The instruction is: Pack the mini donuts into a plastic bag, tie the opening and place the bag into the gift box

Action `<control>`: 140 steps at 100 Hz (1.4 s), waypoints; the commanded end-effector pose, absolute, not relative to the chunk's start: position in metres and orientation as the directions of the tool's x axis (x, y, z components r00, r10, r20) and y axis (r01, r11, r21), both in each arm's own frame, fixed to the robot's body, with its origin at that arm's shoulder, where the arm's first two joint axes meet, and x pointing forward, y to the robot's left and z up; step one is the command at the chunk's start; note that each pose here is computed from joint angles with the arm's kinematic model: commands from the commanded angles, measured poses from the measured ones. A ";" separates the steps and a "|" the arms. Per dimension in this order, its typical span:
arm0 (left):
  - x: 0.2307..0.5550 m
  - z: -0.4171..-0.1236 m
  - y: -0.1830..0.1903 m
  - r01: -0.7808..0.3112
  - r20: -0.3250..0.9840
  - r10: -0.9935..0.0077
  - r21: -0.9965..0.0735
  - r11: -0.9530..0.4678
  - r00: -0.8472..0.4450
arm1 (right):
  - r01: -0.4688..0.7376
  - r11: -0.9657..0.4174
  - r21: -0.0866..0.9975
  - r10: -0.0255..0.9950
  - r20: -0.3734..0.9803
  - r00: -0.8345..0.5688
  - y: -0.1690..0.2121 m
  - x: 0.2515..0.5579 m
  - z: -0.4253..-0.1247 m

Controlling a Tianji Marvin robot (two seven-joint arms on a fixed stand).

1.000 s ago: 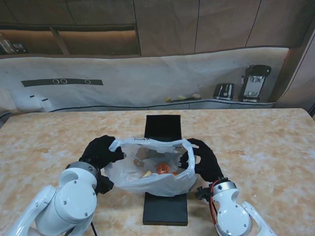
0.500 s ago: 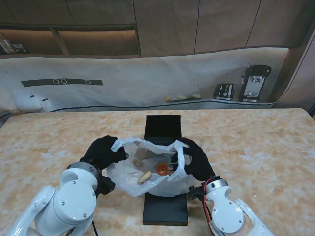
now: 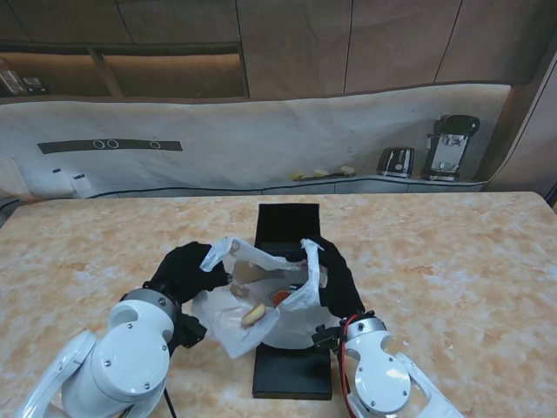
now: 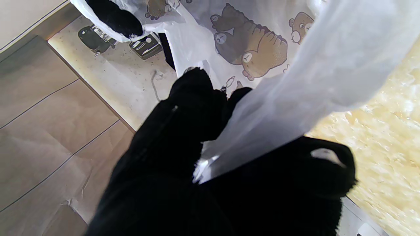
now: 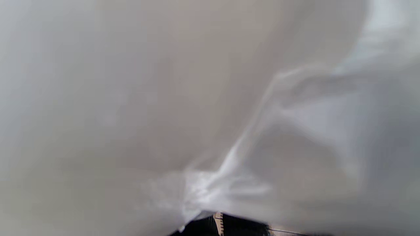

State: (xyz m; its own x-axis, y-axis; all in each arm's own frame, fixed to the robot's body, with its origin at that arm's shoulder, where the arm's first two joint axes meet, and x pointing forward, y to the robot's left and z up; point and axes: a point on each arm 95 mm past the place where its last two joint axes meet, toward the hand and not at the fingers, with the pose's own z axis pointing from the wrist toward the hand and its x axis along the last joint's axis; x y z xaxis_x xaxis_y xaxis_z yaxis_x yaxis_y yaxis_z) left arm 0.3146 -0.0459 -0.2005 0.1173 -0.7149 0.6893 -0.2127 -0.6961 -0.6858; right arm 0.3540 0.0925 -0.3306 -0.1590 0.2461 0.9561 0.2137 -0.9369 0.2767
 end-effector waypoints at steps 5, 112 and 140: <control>0.310 -0.197 -0.049 -0.238 0.702 -0.704 -0.671 -0.703 0.101 | 0.245 -0.932 0.268 0.228 0.957 -0.179 0.099 0.351 -0.330; 0.309 -0.181 -0.053 -0.420 0.634 -0.729 -0.754 -0.506 -0.259 | 0.271 -0.897 0.348 0.232 0.894 -0.383 0.088 0.346 -0.304; 0.311 -0.178 -0.062 -0.456 0.610 -0.716 -0.773 -0.442 -0.339 | 0.297 -0.874 0.384 0.243 0.876 -0.417 0.093 0.344 -0.300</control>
State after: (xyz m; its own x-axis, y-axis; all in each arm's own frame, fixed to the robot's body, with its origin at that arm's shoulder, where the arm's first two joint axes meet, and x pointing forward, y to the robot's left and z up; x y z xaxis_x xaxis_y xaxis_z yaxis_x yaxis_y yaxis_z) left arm 0.3117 -0.0575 -0.1787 -0.3344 -0.7240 0.6033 -0.4448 -0.4432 -0.7783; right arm 0.3475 0.0867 -0.3016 -0.4057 0.2506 0.8790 0.2732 -0.8845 0.3782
